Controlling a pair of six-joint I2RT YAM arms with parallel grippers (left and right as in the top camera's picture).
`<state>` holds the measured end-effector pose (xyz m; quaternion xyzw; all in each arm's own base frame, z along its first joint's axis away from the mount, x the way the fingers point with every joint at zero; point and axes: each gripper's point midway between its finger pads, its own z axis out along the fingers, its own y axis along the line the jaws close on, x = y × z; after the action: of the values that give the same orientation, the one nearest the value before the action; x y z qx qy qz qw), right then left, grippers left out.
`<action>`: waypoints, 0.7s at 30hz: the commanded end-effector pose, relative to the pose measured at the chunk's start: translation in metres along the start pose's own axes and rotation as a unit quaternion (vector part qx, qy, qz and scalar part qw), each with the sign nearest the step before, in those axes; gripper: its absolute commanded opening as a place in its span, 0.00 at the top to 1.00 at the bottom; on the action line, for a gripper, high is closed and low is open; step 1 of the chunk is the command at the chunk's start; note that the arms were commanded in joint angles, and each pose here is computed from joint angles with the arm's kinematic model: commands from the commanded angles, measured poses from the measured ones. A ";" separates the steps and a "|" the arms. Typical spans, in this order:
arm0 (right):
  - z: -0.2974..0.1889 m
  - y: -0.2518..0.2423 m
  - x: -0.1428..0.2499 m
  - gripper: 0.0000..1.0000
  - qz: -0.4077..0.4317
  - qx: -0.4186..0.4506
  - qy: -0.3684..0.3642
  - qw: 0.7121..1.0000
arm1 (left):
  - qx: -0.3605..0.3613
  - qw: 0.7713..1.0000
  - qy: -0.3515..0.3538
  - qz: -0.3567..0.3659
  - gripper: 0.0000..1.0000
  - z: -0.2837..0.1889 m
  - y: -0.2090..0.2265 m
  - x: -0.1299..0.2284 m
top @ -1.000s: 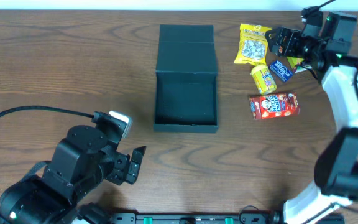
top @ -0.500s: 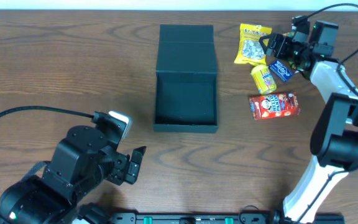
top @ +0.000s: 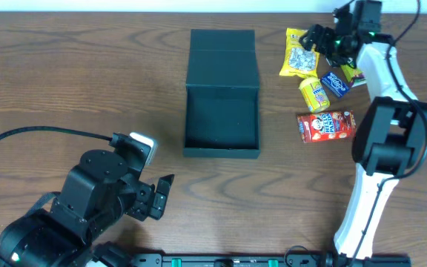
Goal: Pack container
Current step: 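Reach the right gripper to the yellow HACKS bag and grasp it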
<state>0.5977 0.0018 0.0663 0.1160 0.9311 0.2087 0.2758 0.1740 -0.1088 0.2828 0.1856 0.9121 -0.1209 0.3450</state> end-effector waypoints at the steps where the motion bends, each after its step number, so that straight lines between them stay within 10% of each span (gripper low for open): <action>1: 0.013 -0.005 0.006 0.06 0.028 0.023 0.008 0.999 | -0.001 1.000 -0.007 -0.003 0.05 -0.004 0.000 -0.003; 21: 0.042 -0.021 0.040 0.15 0.049 0.065 0.051 0.995 | -0.001 1.000 -0.007 -0.003 0.05 -0.004 0.000 -0.003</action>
<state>0.5853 -0.0009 0.0182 0.1697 0.9461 0.1669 0.2196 0.1740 -0.1089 0.2828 0.1856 0.9121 -0.1211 0.3449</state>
